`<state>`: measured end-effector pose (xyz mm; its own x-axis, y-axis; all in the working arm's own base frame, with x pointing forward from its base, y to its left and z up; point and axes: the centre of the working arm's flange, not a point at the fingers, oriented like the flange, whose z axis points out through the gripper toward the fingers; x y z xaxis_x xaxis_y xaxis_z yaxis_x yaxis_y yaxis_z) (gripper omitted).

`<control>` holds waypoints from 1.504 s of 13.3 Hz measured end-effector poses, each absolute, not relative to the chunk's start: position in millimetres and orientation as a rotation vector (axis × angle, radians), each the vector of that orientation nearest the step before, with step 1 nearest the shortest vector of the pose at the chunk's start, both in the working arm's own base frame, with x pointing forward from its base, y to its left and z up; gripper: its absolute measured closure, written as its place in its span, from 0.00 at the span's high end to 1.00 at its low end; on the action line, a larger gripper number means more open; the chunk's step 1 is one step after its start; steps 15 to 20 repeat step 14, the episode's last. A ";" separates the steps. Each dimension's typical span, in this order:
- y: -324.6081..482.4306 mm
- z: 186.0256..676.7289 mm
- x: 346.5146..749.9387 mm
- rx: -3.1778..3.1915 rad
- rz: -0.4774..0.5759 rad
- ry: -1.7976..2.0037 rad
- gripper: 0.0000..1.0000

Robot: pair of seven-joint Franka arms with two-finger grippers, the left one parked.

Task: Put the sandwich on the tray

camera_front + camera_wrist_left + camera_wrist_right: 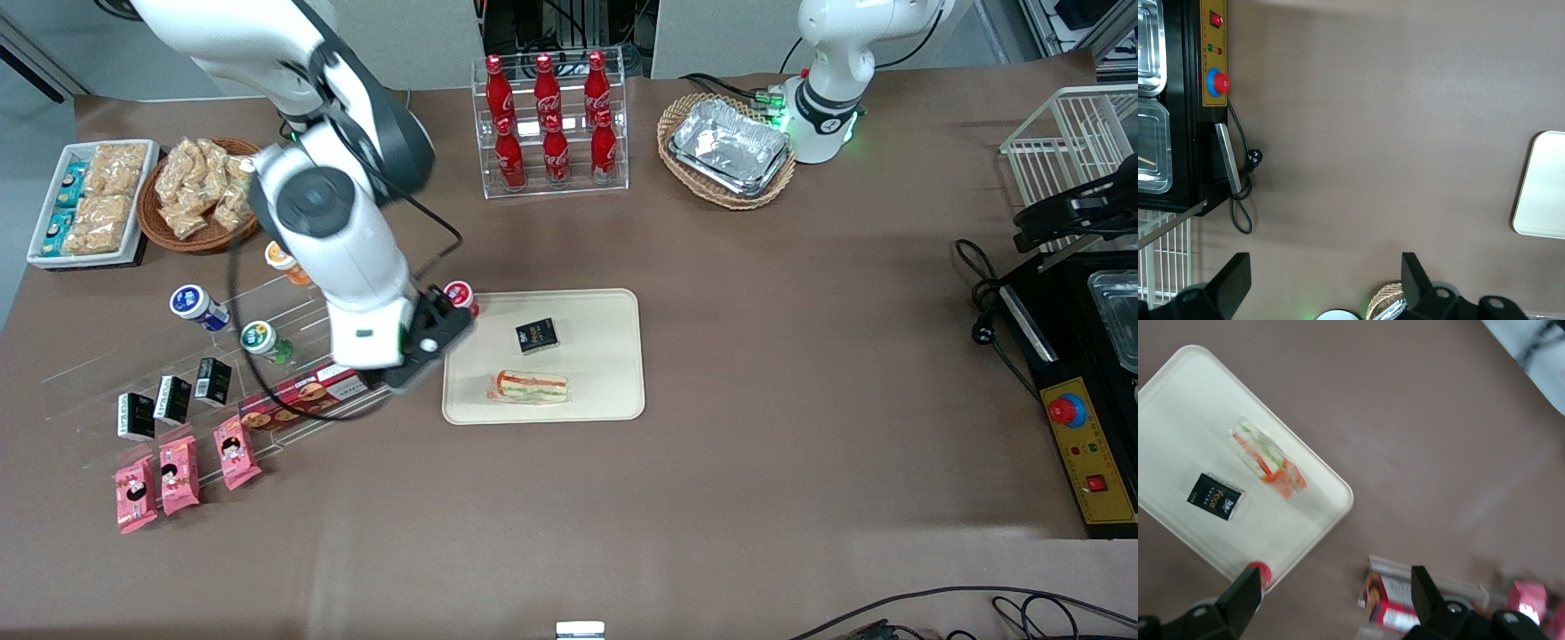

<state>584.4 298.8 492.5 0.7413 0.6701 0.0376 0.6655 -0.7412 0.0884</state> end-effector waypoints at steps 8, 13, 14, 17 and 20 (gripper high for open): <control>113.5 616.3 563.8 2.953 0.050 0.491 1.00; 9.5 646.4 552.1 3.049 0.067 0.155 1.00; -7.5 646.6 551.8 3.093 0.070 0.066 1.00; -7.5 646.6 551.8 3.093 0.070 0.066 1.00; -7.5 646.6 551.8 3.093 0.070 0.066 1.00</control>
